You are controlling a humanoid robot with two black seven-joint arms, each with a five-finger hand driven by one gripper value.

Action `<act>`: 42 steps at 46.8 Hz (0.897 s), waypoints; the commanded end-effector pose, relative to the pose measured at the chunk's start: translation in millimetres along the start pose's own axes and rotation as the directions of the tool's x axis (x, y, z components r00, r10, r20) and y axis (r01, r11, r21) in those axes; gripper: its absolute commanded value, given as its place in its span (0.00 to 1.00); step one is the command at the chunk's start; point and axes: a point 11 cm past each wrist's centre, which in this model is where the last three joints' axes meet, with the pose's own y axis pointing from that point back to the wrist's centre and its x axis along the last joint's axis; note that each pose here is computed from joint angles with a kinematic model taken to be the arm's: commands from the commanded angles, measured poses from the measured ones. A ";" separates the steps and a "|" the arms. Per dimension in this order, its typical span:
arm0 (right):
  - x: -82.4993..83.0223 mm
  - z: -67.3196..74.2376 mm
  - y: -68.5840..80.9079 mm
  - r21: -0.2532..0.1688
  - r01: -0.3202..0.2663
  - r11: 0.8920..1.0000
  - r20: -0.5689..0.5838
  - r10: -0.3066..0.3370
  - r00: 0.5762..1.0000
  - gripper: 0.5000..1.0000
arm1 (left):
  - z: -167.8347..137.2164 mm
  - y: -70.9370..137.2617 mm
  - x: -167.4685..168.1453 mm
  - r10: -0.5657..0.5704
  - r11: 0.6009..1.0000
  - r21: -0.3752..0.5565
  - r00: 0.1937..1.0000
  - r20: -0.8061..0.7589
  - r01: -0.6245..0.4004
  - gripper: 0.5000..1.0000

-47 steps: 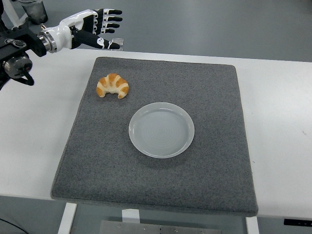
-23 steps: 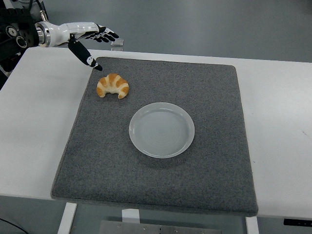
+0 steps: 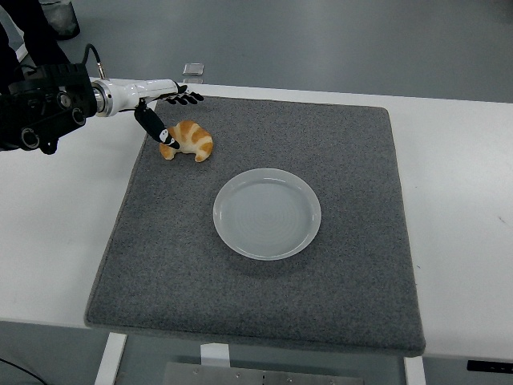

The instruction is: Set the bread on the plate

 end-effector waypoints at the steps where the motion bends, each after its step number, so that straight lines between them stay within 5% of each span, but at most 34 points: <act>1: 0.0 0.2 0.0 -0.001 0.000 1.000 -0.001 0.000 1.000 0.90 | 1.9 -5.0 -3.8 0.002 1.000 -0.001 1.000 0.003 -0.002 0.93; 42: 0.0 -0.7 0.0 0.001 0.000 1.000 -0.001 0.000 1.000 0.90 | 2.3 -25.6 -26.3 0.023 0.999 0.033 0.992 0.126 -0.027 0.81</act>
